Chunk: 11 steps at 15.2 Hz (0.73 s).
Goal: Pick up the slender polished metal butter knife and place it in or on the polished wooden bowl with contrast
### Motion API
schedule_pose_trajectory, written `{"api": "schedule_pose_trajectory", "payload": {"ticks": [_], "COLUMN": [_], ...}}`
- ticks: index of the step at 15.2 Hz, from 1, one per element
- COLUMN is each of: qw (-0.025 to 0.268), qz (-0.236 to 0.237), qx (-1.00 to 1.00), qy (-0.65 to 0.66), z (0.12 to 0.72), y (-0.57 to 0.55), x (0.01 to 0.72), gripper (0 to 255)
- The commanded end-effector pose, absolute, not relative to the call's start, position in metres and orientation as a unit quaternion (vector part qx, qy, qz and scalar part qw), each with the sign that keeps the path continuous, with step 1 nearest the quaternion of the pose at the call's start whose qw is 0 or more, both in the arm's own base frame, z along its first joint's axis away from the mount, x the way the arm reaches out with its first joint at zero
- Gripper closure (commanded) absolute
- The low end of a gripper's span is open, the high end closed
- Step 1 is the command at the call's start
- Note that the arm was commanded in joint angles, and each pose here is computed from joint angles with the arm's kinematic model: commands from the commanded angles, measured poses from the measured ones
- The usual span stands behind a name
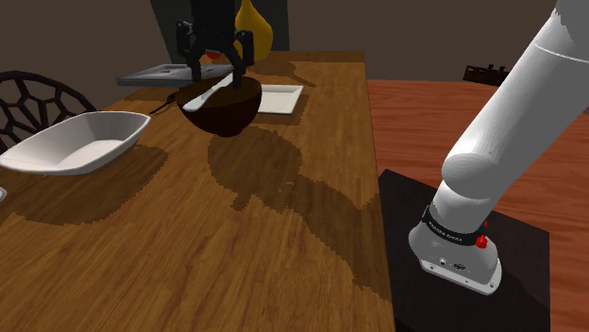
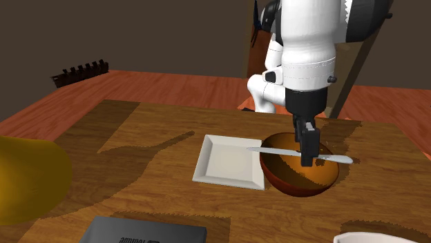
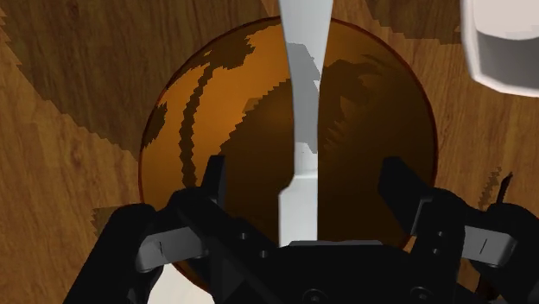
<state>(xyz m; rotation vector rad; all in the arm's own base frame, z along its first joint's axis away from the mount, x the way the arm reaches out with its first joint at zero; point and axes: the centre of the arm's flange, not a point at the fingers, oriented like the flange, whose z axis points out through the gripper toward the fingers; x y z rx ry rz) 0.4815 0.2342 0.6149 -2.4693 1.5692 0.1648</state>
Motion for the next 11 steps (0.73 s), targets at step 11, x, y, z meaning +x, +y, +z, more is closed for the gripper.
{"api": "schedule_pose_trajectory", "payload": {"ticks": [11], "qw": [0.105], "qz": [0.056], "qx": [-0.838], "qy": [0.533], "z": [0.663], "y": [0.223], "x": [0.480], "gripper": [0]}}
